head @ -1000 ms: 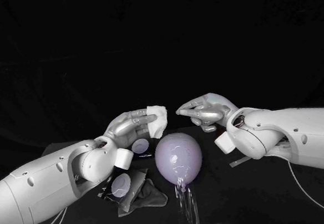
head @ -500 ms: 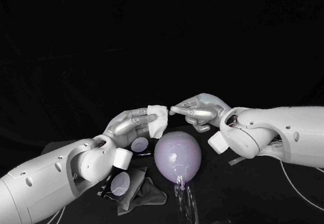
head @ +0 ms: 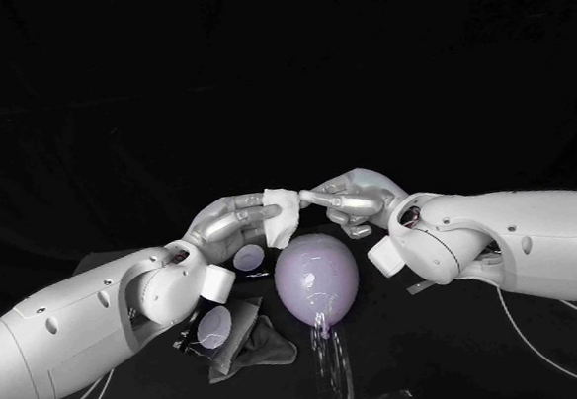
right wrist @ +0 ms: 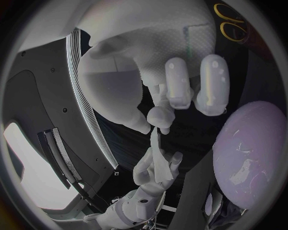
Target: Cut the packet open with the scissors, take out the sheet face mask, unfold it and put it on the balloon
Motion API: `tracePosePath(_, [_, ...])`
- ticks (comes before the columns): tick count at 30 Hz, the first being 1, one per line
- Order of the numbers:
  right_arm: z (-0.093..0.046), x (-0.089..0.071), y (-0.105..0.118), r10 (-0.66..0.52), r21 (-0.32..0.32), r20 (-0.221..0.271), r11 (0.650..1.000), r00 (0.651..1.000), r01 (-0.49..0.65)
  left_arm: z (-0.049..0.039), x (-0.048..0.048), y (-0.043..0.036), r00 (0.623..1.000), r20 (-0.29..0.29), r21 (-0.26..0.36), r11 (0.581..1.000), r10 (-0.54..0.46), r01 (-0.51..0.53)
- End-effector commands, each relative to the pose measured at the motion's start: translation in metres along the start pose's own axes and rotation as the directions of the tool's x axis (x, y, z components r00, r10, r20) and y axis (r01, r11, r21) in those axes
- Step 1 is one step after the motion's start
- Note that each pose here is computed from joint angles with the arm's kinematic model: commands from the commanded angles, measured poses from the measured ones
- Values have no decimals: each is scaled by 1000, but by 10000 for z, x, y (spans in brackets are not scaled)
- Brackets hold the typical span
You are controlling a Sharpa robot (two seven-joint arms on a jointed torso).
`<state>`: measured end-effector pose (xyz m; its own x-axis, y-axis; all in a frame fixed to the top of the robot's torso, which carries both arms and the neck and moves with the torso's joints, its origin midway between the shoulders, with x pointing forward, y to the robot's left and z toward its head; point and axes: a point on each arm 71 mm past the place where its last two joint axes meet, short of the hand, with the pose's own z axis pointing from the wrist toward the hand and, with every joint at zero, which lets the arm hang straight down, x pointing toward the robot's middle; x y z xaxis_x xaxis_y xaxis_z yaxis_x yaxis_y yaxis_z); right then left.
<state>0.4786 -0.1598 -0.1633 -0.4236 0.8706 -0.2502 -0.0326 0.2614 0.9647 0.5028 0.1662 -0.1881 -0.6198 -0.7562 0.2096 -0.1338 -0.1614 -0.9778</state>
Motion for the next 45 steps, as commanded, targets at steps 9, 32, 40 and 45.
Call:
tracePosePath(9, [35,35,14,-13,4,6,1000,1000,13,2,33,-23,1000,-26,17,1000,15,-14])
tracePosePath(32, [30,65,63,-27,-42,24,999,999,28,-2,29,-20,999,-27,12,1000,25,-24])
tracePosePath(40, [17,57,70,-29,-52,29,998,999,31,-6,11,-21,999,-18,12,1000,27,-27])
tracePosePath(45, [8,42,64,-37,-50,26,998,999,38,-13,-9,-24,1000,-9,13,999,30,-30])
